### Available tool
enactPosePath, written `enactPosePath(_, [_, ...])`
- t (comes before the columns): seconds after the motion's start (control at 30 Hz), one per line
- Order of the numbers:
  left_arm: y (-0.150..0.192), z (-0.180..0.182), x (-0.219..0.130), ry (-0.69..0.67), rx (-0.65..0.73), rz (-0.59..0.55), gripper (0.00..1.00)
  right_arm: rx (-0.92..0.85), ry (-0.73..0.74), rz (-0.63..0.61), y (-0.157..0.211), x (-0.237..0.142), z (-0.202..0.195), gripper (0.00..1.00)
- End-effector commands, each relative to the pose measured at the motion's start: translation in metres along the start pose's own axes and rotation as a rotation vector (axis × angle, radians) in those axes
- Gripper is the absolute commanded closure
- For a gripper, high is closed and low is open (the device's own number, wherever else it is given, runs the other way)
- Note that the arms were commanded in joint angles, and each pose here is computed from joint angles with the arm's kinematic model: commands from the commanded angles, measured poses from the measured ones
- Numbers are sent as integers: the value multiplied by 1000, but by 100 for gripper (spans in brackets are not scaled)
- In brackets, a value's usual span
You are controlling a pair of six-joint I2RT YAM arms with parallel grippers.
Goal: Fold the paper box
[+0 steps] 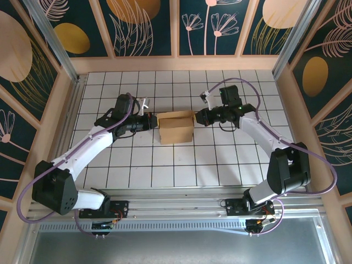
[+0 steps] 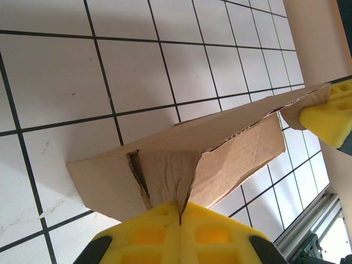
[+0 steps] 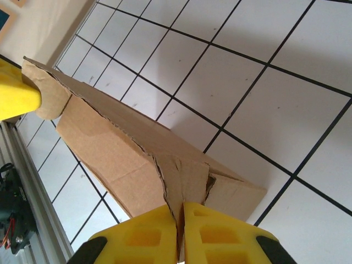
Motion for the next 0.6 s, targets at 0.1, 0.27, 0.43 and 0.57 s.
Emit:
enactPosePath(0.1, [5,9,9,-12,-31,23,95,26,12,-57,-9,-7,10,89])
enactPosePath(0.27, [7,9,9,-1,-35,27,95,66,16,-44,-9,-2,10,88])
enactPosePath(0.43, [13,16,11,-9,-50,41,96,132,11,-44,-12,4,11,89])
enactPosePath(0.57, [13,17,11,-12,-50,39,96,155,8,-52,-13,6,14,89])
Point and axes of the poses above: each hand's point on the last joint's axis, 136 mm out from that joint toward the fingers, its own x axis out along the fingers, its own z axis along the line the jaws close on, y = z × x, the point moved 6 cm from there along -x, back along the fingers, and after that the axes turned 15 degrees about -x, right-handed, at the moved point
